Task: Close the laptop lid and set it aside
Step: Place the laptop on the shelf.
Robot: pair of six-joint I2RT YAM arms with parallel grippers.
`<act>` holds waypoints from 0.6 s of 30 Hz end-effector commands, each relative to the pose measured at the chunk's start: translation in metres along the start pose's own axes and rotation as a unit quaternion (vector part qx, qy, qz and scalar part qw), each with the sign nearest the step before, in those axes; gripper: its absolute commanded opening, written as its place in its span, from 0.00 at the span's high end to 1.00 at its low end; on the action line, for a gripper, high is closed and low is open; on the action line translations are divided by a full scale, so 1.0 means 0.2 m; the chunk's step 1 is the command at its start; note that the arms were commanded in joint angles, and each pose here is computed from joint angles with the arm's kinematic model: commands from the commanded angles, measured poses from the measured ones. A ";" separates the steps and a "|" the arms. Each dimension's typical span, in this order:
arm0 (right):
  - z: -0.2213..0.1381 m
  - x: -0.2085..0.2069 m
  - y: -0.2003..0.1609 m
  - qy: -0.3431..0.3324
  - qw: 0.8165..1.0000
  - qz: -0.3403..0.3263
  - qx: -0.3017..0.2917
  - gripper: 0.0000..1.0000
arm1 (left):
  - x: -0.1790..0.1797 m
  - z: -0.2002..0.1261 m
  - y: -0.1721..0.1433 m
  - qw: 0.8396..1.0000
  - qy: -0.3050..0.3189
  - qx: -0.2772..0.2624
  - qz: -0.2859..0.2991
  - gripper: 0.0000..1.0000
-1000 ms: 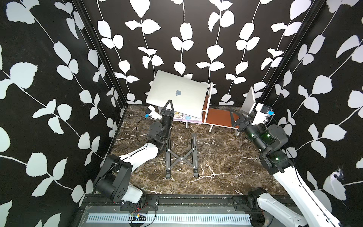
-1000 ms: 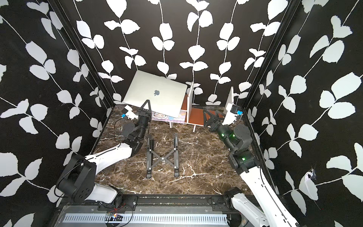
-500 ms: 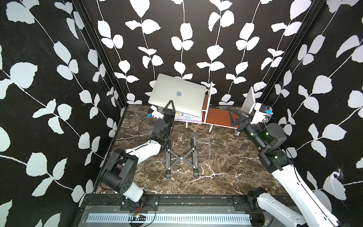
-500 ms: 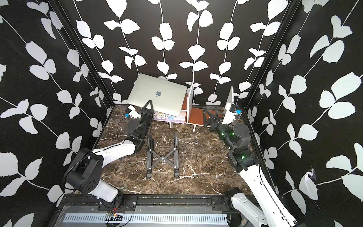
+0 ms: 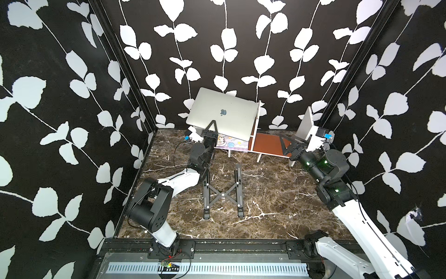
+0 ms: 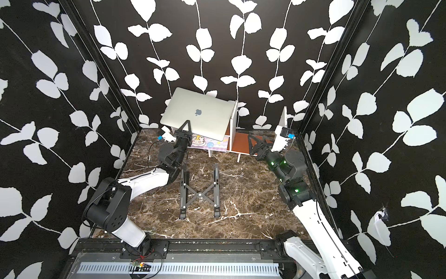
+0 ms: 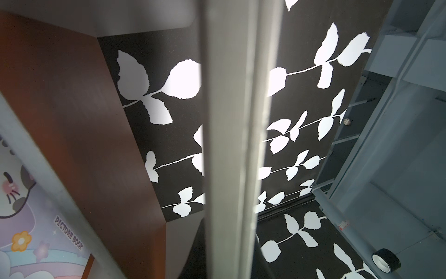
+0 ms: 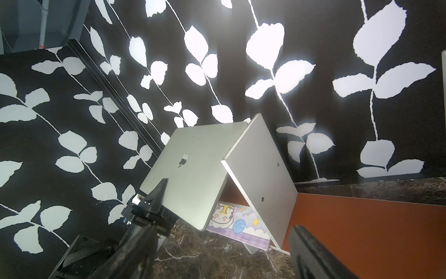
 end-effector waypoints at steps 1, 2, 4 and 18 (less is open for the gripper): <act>0.00 0.02 0.05 0.017 1.000 -0.001 -0.026 0.13 | -0.18 0.02 0.01 0.995 -0.079 0.003 -0.058 1.00; 0.00 0.02 0.05 0.017 1.000 -0.002 -0.026 0.13 | -0.17 0.03 0.01 0.996 -0.074 0.004 -0.058 1.00; 0.00 0.02 0.05 0.016 1.000 -0.002 -0.026 0.13 | -0.17 0.02 0.01 0.996 -0.062 0.004 -0.059 1.00; 0.02 0.01 0.04 0.020 1.000 0.003 -0.022 0.13 | -0.44 -0.02 0.08 0.999 -0.030 0.036 0.014 1.00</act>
Point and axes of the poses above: each gripper's point midway between its finger pads, its own z axis out along the fingers, its own x axis along the line the jaws close on, y = z × x, the point moved 9 cm from there along -z, back along the fingers, and after that the axes turned 1 degree about z, right-handed, at the moved point
